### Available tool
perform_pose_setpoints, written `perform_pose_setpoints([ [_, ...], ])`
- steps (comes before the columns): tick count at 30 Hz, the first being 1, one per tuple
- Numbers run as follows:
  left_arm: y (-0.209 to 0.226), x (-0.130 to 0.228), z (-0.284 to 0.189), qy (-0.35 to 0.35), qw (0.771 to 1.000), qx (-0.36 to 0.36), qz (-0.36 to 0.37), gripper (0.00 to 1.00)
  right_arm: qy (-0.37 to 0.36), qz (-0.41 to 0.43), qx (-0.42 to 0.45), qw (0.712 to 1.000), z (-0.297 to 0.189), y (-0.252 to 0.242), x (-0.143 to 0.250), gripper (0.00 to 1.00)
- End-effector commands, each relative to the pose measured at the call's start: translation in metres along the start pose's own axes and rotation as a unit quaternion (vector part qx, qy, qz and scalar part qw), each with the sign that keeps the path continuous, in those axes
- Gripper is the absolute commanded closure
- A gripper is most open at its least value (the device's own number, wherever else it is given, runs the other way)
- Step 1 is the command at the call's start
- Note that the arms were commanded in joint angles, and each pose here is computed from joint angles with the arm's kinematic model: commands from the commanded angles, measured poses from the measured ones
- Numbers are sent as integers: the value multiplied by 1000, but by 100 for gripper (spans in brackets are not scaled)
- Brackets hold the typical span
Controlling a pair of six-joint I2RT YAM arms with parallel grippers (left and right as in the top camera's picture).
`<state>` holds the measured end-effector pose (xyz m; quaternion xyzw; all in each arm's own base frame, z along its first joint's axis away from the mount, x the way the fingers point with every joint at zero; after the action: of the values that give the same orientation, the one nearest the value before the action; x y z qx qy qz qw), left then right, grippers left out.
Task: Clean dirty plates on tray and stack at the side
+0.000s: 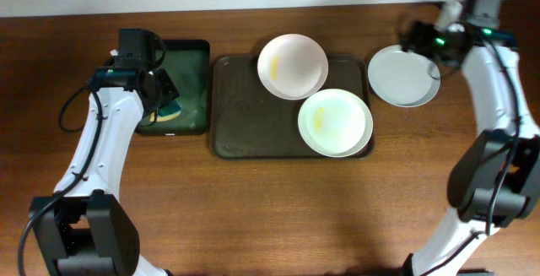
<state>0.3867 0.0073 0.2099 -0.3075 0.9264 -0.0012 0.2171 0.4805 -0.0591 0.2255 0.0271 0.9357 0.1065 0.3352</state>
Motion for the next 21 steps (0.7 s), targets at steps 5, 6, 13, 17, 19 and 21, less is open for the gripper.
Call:
perform_pose_setpoints([
  [5,-1,4,8,15,1000,5,10,100,53,-58,1,997,70,114,33,15],
  [6,-1,4,8,15,1000,5,10,100,63,-54,-1,997,78,121,40,18],
  [13,-1,4,8,16,1000,5,17,100,98,-13,43,994,114,129,68,36],
  [17,-2,3,8,14,1000,6,16,100,112,-3,32,993,114,132,73,47],
  [19,-2,3,8,15,1000,8,16,100,121,1,35,992,118,134,79,49],
  [21,-2,3,8,15,1000,8,16,100,129,-2,41,991,125,134,85,49],
])
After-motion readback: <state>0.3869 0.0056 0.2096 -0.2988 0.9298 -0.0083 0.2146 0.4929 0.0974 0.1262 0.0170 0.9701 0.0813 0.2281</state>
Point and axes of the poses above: each gripper's point midway between its finger pads, its own z axis out along the fingers, its own y axis along the line the jaws close on, x = y × z, the point moved 8 cm from there along -z, back along the fingers, and after that the axes turned 8 degrees about -z, right-handed, at the moved point
